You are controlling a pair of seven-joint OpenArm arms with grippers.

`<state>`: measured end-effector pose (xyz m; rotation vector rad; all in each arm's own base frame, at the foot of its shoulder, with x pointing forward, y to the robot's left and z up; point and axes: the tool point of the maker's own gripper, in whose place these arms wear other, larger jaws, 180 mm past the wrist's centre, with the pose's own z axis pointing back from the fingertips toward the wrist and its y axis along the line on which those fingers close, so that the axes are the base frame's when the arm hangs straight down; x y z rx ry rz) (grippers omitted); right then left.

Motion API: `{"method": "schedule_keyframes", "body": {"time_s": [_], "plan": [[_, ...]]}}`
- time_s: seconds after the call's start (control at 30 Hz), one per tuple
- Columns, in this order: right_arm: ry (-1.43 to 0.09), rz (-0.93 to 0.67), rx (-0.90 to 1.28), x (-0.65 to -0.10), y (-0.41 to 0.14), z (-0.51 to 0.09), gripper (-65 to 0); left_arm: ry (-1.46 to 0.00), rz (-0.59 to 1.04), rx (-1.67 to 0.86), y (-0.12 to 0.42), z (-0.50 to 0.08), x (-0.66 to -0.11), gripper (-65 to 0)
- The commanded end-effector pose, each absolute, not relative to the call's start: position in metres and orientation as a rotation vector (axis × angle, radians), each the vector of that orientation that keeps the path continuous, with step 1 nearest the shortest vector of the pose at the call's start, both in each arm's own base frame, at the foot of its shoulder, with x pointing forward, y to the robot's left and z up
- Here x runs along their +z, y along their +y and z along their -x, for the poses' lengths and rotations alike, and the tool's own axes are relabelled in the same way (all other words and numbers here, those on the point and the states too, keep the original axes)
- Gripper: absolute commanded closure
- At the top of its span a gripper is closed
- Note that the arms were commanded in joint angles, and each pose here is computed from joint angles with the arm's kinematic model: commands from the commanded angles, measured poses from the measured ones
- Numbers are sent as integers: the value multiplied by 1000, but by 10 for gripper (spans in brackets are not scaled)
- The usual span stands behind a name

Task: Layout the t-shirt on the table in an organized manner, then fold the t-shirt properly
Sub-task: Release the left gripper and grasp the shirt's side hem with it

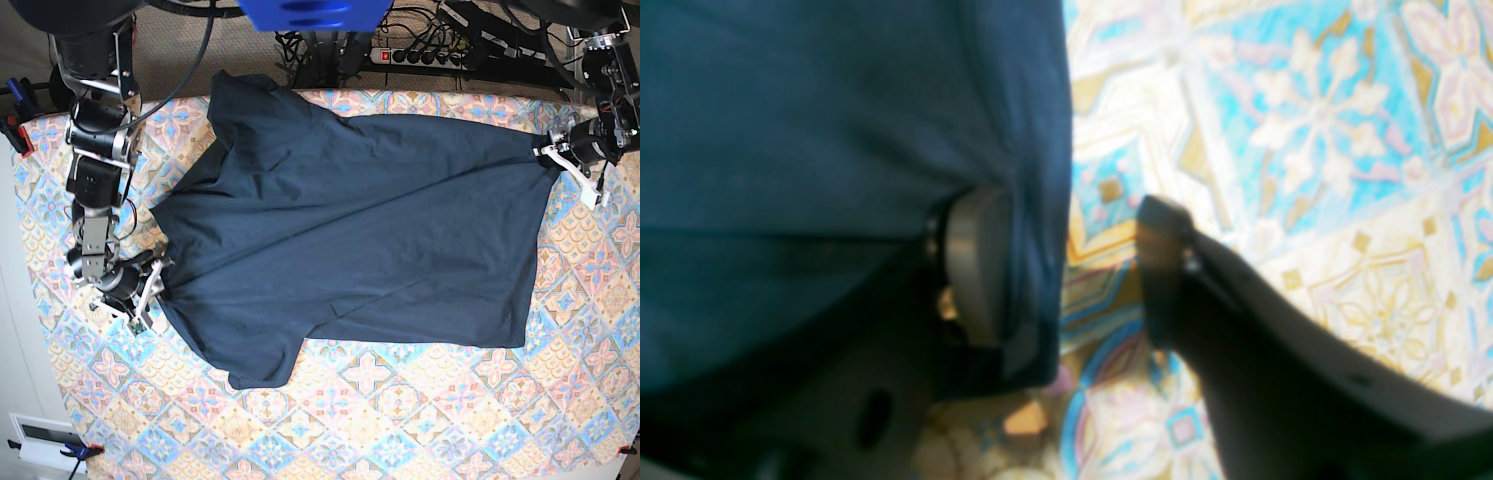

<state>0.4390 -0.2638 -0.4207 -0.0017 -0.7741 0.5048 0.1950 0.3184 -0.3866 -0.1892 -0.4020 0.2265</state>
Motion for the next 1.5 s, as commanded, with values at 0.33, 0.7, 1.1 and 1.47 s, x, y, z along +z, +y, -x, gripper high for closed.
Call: {"method": "schedule_keyframes", "body": {"time_s": [0.33, 0.7, 1.1, 1.47], "plan": [[-826, 190, 403, -367, -318, -362, -164, -439, 216, 182, 304, -213, -380, -234], [-892, 261, 474, -333, -309, -354, -270, -580, 215, 136, 299, -254, -343, -470], [-805, 257, 532, -358, -300, -305, -246, -713, 334, 157, 259, -414, -310, -471], [-723, 289, 592, -361, -292, -264, -251, -654, 131, 40, 214, -446, -416, -471]]}}
